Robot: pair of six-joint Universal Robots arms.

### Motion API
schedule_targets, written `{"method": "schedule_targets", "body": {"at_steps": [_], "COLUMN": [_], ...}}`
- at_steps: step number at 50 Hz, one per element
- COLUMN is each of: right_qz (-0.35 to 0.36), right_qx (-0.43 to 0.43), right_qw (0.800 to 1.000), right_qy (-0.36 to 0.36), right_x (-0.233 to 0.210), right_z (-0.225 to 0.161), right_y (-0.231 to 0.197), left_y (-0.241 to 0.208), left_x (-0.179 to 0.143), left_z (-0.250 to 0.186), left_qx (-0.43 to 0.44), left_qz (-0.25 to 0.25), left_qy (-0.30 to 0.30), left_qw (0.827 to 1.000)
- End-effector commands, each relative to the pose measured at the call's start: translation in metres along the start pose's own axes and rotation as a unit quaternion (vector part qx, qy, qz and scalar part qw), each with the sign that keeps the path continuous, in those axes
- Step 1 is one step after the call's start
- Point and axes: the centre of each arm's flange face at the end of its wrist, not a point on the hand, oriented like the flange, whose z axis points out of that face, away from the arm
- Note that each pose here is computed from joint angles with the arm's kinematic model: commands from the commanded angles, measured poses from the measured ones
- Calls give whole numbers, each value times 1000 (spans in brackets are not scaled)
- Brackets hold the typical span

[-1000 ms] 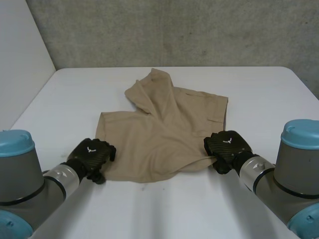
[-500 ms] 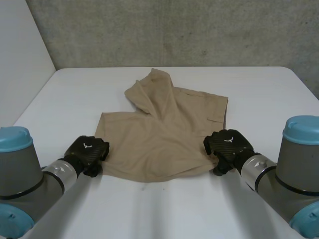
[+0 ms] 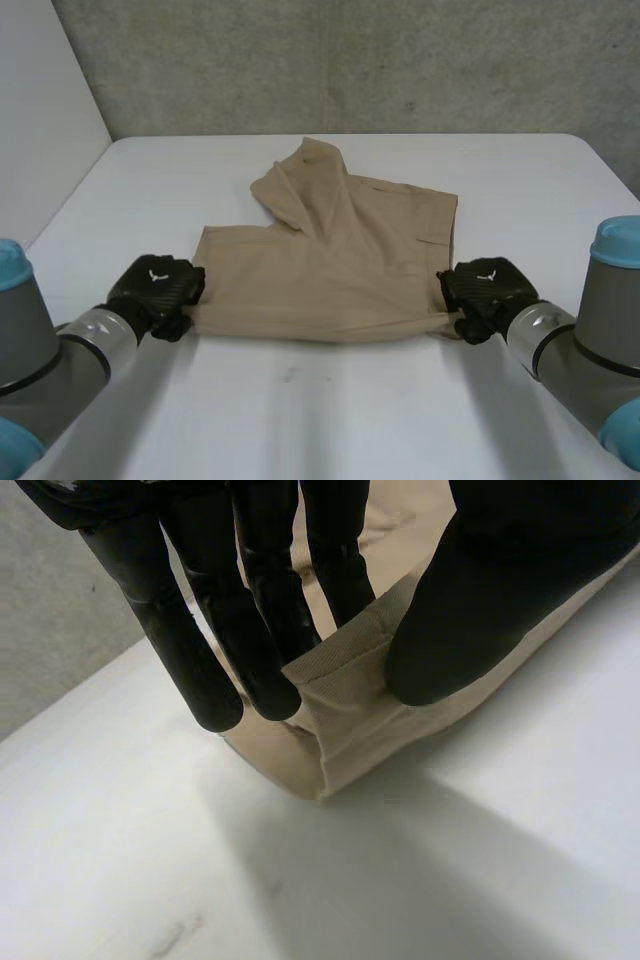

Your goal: Fold the shorts.

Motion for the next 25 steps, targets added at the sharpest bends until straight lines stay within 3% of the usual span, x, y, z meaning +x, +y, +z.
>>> {"method": "schedule_targets", "body": {"at_steps": [1,13,17,25], "right_qz": [-80,-206,-222,-218], "right_qx": [26,-86,-118,-98], "right_qw": [996,974,964,969], "right_qy": [16,-49,-81,-58], "right_x": [6,0,-4,-1], "right_z": [-21,-66,-75,-65], "right_y": [-22,-17,-10,-7], "left_y": [-31,-28,-25,-18], "left_x": [-2,26,30,31], "left_z": [-44,-128,-135,-115], "left_qx": [-3,-98,-97,-95], "left_qz": [1,-17,-16,-17], "left_qy": [-4,53,56,62], "left_qw": [1000,994,994,993]}}
